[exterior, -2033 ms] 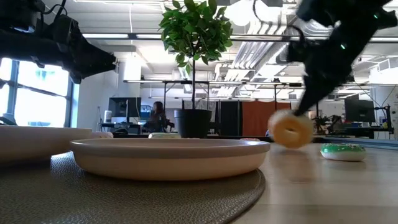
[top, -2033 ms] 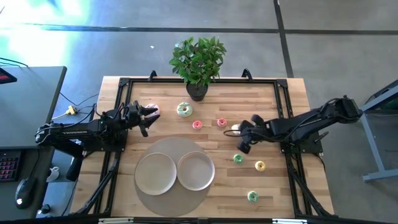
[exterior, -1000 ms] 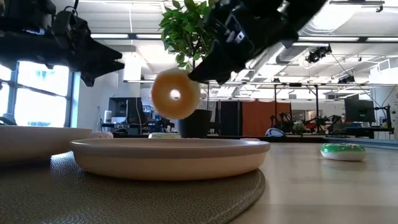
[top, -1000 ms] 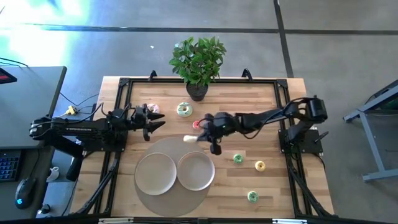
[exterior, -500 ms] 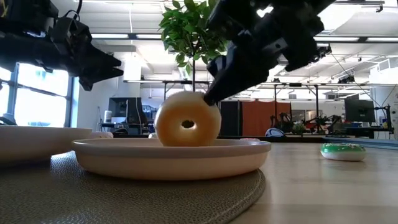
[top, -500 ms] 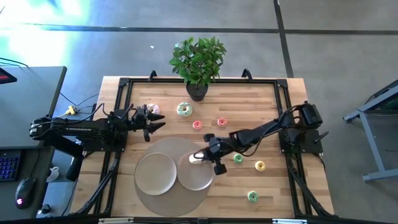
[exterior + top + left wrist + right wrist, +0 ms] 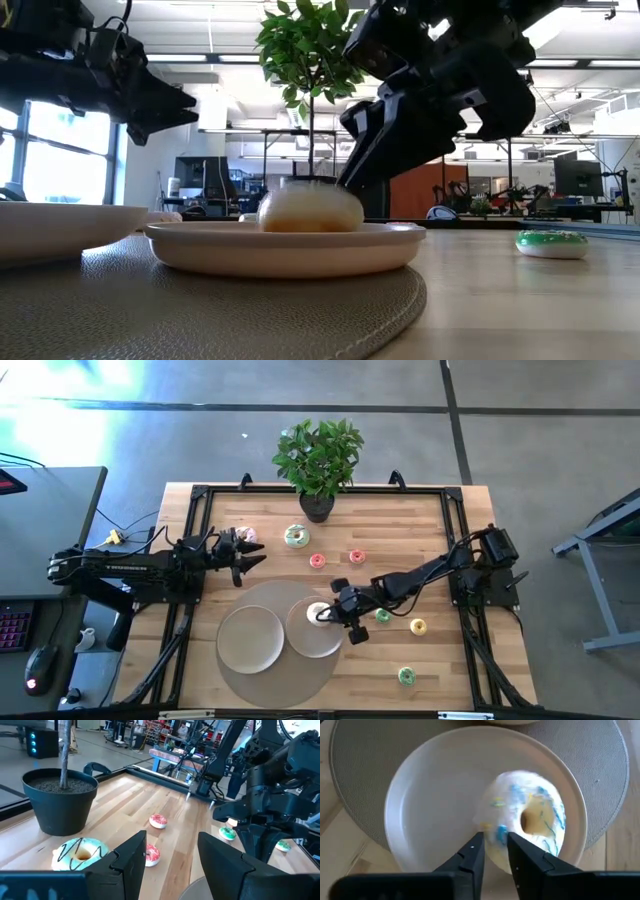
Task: Pick & Place donuts
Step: Put the large white donut on the right white plate, then put the large blue donut on the right white plate
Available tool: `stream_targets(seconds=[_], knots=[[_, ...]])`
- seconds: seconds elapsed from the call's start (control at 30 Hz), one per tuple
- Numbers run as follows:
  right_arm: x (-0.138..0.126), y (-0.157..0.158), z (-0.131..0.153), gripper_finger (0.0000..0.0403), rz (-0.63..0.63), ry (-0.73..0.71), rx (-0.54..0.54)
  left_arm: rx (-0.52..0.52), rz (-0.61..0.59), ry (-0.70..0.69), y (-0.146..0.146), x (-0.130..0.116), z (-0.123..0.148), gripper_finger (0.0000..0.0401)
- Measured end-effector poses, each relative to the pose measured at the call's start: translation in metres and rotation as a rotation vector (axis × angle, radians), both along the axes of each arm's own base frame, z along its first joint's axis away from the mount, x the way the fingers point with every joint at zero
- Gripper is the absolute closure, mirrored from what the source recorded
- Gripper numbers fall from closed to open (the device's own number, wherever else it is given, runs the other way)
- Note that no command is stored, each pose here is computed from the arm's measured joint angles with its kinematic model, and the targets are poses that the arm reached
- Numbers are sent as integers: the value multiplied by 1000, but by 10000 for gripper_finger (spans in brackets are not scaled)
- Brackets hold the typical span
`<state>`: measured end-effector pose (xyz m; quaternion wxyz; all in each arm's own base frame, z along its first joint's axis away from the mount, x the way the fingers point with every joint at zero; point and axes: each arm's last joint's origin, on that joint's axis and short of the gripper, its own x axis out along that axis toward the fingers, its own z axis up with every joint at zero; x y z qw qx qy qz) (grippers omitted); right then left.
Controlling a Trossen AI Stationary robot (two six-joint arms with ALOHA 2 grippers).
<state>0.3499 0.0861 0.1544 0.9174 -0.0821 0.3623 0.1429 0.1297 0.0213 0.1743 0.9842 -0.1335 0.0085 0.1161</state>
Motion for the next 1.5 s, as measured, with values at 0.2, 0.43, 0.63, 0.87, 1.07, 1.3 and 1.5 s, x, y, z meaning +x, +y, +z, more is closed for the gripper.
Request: stream_targets(seconds=[0.2, 0.43, 0.63, 0.87, 1.07, 1.3, 1.5], knots=[[0, -1, 5, 284, -2, -18, 3, -10, 10, 26, 1, 3, 17, 224], [-7, -12, 31, 281, -4, -84, -119, -39, 189, 278, 6, 7, 33, 224], [-18, -42, 59, 280, -167, -118, -320, -17, 191, 464, 11, 35, 34, 224], [-27, -80, 65, 280, -320, -42, -333, 34, 174, 656, 18, 80, 26, 224], [-37, -102, 57, 280, -496, 96, -326, 79, 153, 761, 24, 120, 18, 224], [-60, -114, 44, 281, -652, 343, -304, 54, 149, 849, 35, 161, 0, 224], [-70, -116, 41, 281, -744, 412, -364, -54, 232, 909, 69, 176, -23, 224]])
